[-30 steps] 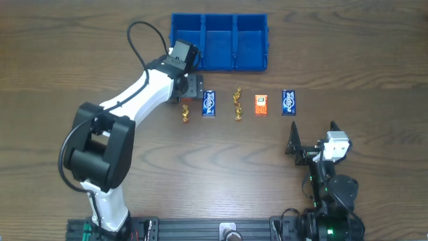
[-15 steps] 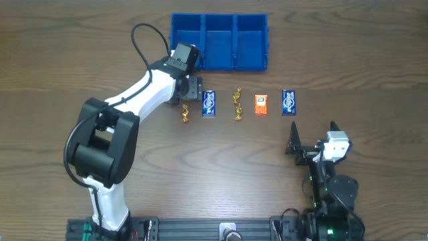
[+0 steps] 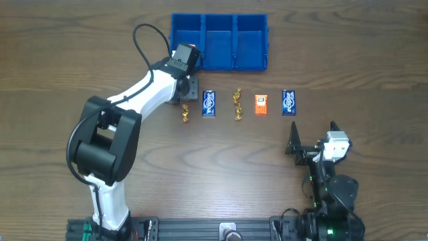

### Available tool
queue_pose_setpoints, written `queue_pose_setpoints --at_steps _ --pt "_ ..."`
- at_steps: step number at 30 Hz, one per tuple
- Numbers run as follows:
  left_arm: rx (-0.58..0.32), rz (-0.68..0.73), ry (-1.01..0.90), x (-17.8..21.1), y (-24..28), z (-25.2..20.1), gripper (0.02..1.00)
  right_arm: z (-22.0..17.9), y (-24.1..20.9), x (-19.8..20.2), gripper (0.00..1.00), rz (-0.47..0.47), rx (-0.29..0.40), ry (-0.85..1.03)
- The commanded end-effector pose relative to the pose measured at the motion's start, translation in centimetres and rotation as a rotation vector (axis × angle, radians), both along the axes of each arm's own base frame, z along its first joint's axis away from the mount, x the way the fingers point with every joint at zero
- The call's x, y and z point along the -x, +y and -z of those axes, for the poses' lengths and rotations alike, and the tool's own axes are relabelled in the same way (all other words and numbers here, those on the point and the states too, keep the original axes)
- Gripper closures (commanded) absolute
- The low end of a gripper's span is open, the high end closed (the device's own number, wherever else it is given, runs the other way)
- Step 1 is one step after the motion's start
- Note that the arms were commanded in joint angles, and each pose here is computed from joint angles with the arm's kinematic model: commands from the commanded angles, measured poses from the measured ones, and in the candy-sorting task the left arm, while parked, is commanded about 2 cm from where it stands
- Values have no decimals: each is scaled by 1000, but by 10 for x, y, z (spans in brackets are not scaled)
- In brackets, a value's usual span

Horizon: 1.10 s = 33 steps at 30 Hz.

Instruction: Sort Candies Into Trays

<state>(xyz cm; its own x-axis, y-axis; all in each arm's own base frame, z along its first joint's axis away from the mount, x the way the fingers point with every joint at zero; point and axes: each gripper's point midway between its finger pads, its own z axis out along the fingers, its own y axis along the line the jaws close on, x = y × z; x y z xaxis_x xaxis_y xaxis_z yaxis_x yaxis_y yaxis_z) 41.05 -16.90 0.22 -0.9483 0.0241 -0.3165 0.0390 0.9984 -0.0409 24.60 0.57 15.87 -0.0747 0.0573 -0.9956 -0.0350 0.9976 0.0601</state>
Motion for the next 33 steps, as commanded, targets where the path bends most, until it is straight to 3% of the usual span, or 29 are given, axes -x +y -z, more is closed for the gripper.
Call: queue_pose_setpoints --at_steps 1,8,13,28,33 --pt "-8 5 20 3 2 8 603 1 1 0 3 -4 13 -1" --pt "6 10 25 3 -1 8 744 1 1 0 3 -4 13 -1" --pt "14 19 13 2 -6 -6 770 1 1 0 3 -4 13 -1" --pt "87 -23 -320 -44 -13 -204 807 1 1 0 3 -4 13 -1" --pt "97 -15 -392 -74 -14 -237 803 1 1 0 3 -4 13 -1"
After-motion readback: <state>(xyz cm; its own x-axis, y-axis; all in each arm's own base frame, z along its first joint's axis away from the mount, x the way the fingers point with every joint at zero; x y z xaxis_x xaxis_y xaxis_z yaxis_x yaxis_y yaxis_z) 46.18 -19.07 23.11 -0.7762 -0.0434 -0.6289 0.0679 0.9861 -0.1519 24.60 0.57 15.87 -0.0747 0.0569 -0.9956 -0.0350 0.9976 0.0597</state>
